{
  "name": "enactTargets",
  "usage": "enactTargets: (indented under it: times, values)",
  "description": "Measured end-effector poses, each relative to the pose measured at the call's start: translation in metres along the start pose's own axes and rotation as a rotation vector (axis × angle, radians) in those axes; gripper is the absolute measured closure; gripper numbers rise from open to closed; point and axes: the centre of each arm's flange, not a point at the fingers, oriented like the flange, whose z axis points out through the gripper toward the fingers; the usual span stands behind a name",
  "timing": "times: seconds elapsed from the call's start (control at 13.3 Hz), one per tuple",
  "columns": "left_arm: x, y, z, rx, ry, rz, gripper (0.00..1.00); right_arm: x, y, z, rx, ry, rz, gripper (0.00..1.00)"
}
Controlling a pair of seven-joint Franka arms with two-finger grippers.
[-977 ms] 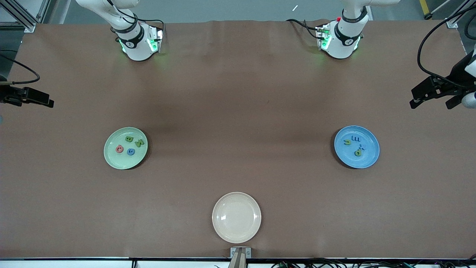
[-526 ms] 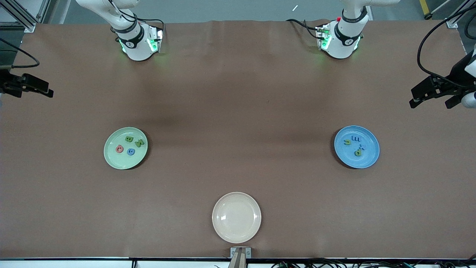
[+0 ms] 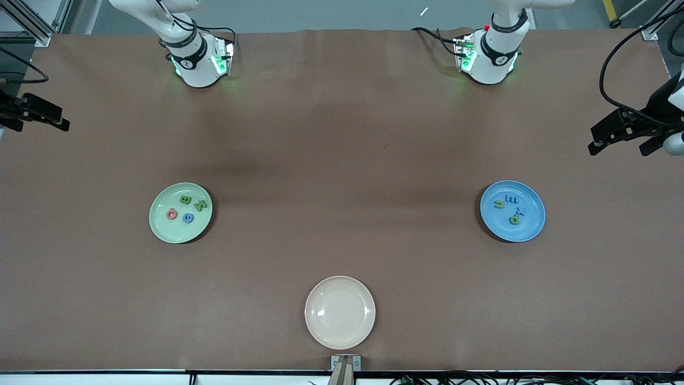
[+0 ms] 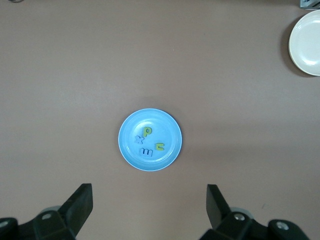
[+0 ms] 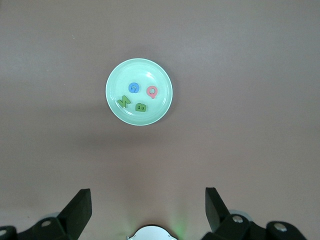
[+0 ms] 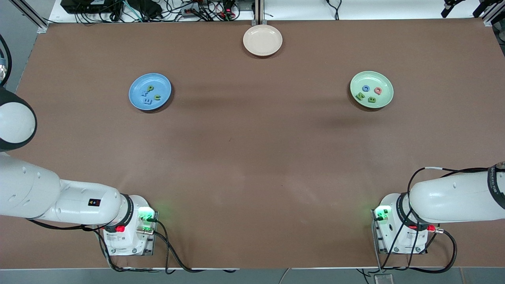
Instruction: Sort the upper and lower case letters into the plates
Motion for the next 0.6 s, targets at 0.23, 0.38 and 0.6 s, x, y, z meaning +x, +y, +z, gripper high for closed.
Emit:
enactTargets:
  times: [0.23, 0.38, 0.6]
  values:
    - [-0.0001, -0.0002, 0.0000, 0.000, -0.001, 0.000, 0.00, -0.0069, 0.0002, -0.0079, 0.001, 0.014, 0.000, 0.00]
    - [-0.0001, -0.0002, 0.0001, 0.000, -0.001, 0.000, 0.00, -0.0075, 0.0002, -0.0083, 0.001, 0.018, 0.000, 0.00]
    - [-0.0001, -0.0003, 0.0001, 0.000, -0.001, 0.000, 0.00, -0.0078, 0.0012, -0.0080, 0.000, 0.027, 0.001, 0.00]
